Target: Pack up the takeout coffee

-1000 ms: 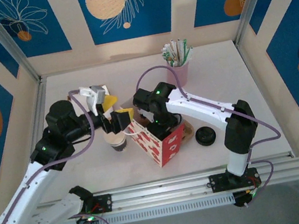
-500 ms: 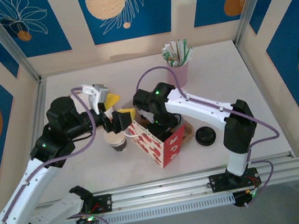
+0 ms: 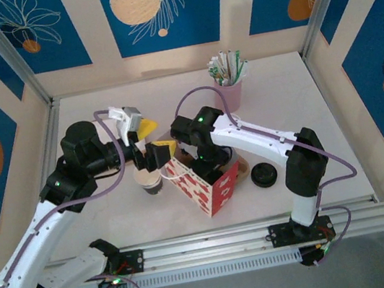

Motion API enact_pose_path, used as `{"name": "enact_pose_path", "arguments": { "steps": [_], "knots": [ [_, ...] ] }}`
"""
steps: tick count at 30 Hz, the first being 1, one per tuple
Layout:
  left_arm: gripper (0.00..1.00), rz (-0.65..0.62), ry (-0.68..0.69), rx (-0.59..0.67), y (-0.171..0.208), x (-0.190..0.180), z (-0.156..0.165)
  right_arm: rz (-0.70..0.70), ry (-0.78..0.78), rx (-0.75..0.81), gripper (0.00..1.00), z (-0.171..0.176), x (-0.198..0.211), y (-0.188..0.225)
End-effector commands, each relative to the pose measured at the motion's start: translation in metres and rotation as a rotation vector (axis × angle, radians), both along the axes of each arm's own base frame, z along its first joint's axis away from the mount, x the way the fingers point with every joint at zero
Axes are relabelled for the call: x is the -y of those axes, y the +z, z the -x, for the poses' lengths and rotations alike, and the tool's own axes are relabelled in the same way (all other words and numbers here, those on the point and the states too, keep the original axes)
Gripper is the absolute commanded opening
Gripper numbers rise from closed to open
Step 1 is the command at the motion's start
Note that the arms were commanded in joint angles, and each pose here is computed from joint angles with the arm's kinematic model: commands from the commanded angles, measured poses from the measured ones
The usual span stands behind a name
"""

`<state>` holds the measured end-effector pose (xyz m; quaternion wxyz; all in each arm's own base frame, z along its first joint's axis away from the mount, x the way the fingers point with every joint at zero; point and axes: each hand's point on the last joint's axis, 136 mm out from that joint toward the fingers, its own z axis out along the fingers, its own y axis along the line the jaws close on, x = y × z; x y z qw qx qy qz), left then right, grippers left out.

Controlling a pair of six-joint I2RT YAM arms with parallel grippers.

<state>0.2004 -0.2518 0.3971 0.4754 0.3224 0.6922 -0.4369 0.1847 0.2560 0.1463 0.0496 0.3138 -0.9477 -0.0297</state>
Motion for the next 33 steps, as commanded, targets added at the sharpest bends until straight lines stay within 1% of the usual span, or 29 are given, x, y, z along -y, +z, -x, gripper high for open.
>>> {"name": "enact_pose_path", "arguments": {
  "steps": [1,18,28,33],
  "knots": [
    [1.00,0.018,-0.049,0.052,0.017,0.003,0.009,0.001,-0.007,-0.041,0.65,0.005,0.000,0.003],
    [1.00,0.020,-0.044,0.045,0.012,0.004,0.008,-0.008,-0.015,-0.050,0.65,0.001,-0.002,-0.005],
    [1.00,0.026,-0.012,0.055,0.010,0.000,0.005,-0.002,-0.015,-0.066,0.65,0.002,-0.002,-0.012],
    [1.00,0.024,-0.010,0.056,0.010,0.000,0.005,-0.005,-0.016,-0.064,0.65,0.002,-0.001,-0.009]
  ]
}}
